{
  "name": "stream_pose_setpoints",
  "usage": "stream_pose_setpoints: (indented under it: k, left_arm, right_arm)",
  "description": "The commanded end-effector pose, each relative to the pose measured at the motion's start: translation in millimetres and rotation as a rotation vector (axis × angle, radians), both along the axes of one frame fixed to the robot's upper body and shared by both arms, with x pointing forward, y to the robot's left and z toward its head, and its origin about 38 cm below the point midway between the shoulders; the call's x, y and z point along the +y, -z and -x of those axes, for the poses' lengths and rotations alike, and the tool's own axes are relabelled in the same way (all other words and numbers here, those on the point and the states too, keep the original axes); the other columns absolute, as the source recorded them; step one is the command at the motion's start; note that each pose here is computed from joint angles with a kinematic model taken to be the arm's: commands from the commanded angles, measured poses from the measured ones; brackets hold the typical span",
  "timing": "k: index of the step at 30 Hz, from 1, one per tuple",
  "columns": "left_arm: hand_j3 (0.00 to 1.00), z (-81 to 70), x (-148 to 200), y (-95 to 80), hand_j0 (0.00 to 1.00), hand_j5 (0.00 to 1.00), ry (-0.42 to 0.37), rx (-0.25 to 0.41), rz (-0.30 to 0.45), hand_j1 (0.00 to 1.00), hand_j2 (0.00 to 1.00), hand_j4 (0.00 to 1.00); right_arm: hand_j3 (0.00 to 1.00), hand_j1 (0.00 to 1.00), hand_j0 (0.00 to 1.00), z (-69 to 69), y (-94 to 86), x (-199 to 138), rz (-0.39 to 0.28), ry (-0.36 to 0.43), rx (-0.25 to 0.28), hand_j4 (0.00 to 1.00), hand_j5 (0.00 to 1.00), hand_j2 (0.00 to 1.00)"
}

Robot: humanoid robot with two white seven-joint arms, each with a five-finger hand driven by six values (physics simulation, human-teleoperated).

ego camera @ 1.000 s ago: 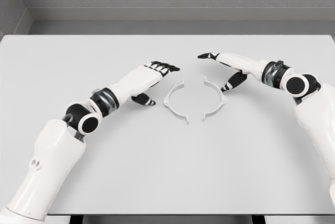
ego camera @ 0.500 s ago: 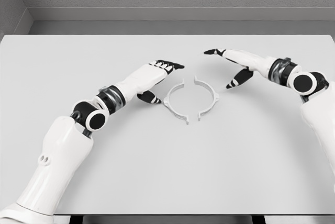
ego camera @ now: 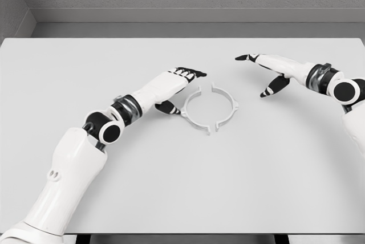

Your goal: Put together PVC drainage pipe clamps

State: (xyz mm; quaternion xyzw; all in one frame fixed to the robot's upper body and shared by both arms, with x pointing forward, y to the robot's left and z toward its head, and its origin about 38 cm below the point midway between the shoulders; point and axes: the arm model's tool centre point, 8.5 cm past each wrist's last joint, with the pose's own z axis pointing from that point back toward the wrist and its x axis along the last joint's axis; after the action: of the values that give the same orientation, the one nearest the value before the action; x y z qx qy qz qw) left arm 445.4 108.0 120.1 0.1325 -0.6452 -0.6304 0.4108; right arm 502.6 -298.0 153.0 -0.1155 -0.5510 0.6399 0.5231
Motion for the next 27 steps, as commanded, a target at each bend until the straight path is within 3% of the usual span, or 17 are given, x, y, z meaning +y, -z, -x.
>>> stream_pose_setpoints:
  k: [1,7,27]
  left_arm:
    - [1.00,0.5,-1.2,-0.9,1.00,1.00,0.003,0.000,0.005,1.00,1.00,1.00]
    - [1.00,1.3,-7.8,-2.7,1.00,1.00,0.009,-0.002,0.019,1.00,1.00,1.00]
    - [1.00,2.5,-22.8,-5.8,1.00,1.00,0.022,0.001,0.049,1.00,1.00,1.00]
  right_arm:
    - [1.00,1.00,1.00,1.5,0.9,-2.5,0.009,-0.001,0.005,1.00,1.00,1.00]
    - [1.00,1.00,1.00,4.2,1.2,-2.0,0.018,-0.036,-0.008,1.00,1.00,1.00]
    - [1.00,1.00,1.00,4.8,-0.2,-8.5,0.029,-0.029,-0.009,1.00,1.00,1.00]
